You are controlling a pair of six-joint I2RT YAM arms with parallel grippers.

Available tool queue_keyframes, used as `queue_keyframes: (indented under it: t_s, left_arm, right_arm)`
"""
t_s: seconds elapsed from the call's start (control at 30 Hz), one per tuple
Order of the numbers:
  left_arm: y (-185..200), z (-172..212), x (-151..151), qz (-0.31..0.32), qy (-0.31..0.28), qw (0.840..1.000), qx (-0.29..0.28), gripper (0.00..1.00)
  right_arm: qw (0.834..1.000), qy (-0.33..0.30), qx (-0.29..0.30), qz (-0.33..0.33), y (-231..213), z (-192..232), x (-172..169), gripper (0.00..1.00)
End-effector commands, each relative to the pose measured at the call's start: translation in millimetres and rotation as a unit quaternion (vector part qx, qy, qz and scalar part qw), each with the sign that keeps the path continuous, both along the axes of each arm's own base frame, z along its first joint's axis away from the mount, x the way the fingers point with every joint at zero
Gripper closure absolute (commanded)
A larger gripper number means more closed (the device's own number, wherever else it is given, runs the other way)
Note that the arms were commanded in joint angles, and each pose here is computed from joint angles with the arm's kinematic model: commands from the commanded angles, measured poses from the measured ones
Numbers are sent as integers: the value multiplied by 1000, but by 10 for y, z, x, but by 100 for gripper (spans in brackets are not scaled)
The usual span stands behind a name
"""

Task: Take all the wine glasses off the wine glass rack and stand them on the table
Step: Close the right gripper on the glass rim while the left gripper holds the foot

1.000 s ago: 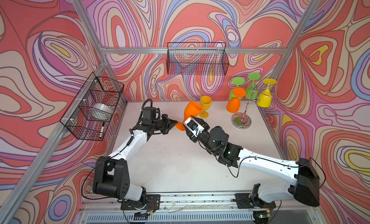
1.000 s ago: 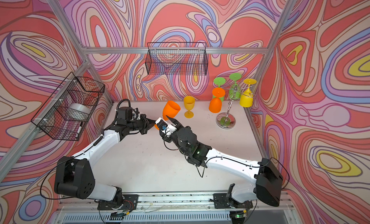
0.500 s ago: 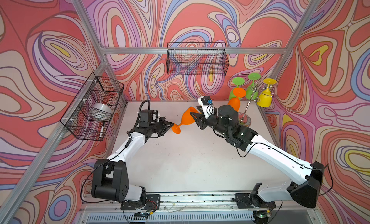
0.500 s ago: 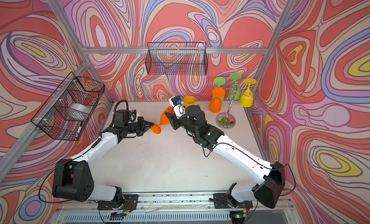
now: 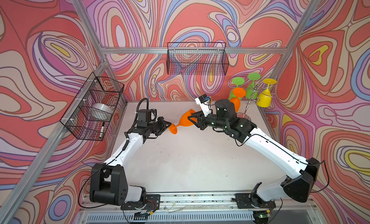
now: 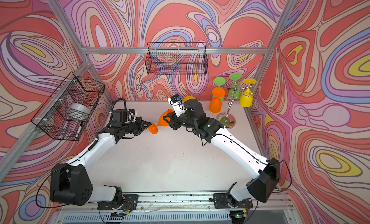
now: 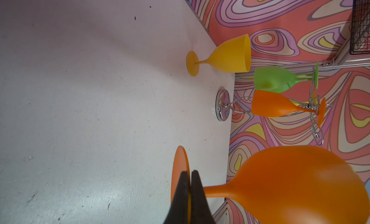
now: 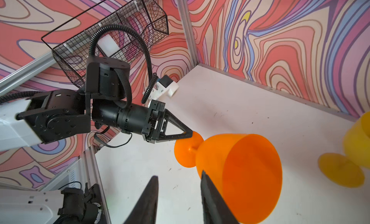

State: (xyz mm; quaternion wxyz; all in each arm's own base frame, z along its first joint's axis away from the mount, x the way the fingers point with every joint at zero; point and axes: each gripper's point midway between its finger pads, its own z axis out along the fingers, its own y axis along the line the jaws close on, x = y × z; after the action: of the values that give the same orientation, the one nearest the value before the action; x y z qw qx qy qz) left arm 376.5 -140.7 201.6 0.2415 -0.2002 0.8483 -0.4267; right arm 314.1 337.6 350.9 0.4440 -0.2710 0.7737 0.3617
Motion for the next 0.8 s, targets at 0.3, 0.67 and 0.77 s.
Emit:
queue_keyframes:
  t_s: [0.3, 0.67, 0.77]
  left_arm:
    - [44, 305, -36, 7, -39, 999, -15, 100]
    - [90, 275, -43, 15, -37, 999, -21, 100]
    - [95, 271, -44, 16, -35, 999, -26, 100]
  right_arm:
    - [998, 50, 40, -27, 56, -24, 90, 66]
    - [997, 19, 61, -52, -66, 166, 96, 66]
    - [996, 15, 69, -57, -80, 184, 105, 66]
